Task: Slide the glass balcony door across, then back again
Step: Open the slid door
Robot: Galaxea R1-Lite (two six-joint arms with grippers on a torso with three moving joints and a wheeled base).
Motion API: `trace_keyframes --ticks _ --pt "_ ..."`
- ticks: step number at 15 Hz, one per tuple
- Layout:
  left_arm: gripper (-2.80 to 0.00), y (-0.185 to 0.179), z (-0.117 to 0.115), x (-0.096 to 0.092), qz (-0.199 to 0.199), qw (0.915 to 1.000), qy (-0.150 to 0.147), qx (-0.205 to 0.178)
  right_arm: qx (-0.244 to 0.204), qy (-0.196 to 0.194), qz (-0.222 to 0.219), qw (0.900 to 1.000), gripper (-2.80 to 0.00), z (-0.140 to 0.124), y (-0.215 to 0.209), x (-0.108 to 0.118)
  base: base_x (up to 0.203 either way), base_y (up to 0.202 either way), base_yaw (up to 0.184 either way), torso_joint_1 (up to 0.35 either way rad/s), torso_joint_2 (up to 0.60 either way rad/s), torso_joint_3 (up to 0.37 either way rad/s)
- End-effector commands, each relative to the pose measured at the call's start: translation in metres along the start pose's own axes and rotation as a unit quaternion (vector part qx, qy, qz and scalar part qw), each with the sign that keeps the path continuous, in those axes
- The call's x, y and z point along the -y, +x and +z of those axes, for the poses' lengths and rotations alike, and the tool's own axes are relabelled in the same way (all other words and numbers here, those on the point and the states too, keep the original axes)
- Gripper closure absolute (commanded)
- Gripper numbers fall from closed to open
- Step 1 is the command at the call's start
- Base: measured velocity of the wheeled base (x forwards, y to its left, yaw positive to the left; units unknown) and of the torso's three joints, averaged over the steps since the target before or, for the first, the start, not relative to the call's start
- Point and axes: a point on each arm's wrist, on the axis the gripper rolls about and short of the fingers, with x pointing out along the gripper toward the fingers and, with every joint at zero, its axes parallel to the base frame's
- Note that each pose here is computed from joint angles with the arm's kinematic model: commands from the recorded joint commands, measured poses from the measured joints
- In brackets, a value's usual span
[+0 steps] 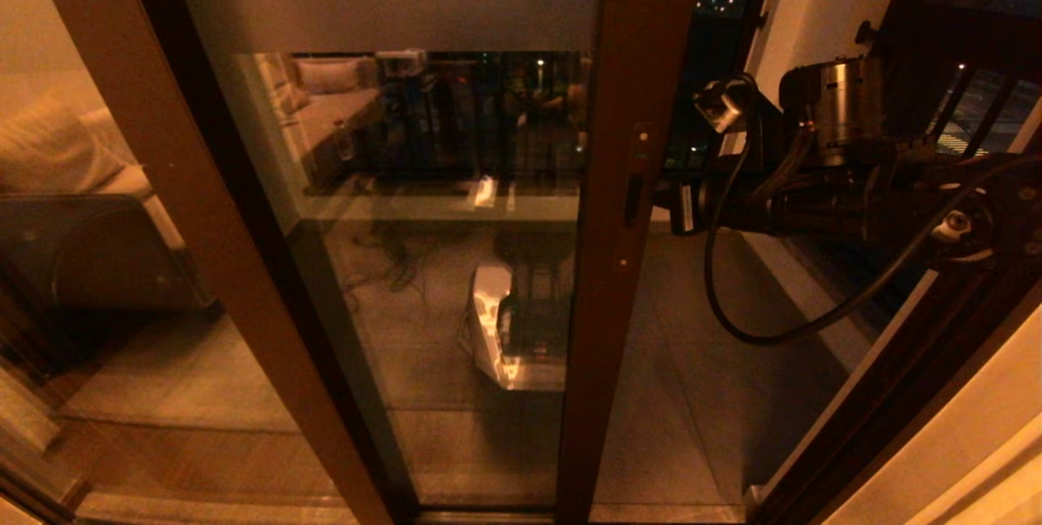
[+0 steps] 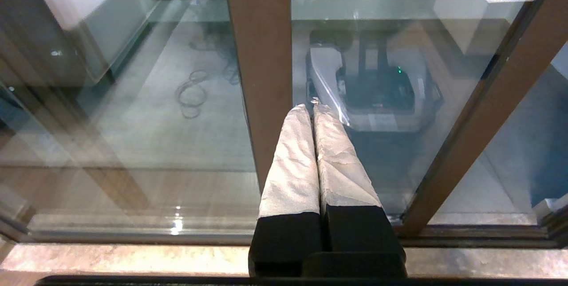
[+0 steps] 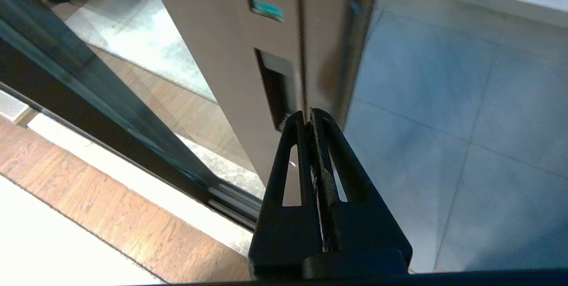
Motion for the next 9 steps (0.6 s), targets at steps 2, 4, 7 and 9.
trace_keyframes --ticks 2,4,7,9 --pt "0.00 0.000 0.000 0.000 0.000 1.0000 0.000 -0.001 0.012 0.002 -0.011 1.000 0.00 0.005 -0.023 0.005 0.000 0.000 0.000 0.000 0.00 0.000" --pt "0.00 0.000 0.000 0.000 0.000 1.0000 0.000 -0.001 0.024 0.006 -0.024 0.999 0.00 0.007 -0.049 0.010 0.000 0.000 0.000 0.000 0.00 0.000" --pt "0.00 0.000 0.000 0.000 0.000 1.0000 0.000 -0.001 0.060 0.025 -0.044 0.997 0.00 0.016 -0.101 0.013 0.000 0.000 0.000 0.000 0.00 0.000" --pt "0.00 0.000 0.000 0.000 0.000 1.0000 0.000 -0.001 0.088 0.022 -0.054 0.994 0.00 0.018 -0.145 0.008 0.000 0.000 0.000 0.000 0.00 0.000"
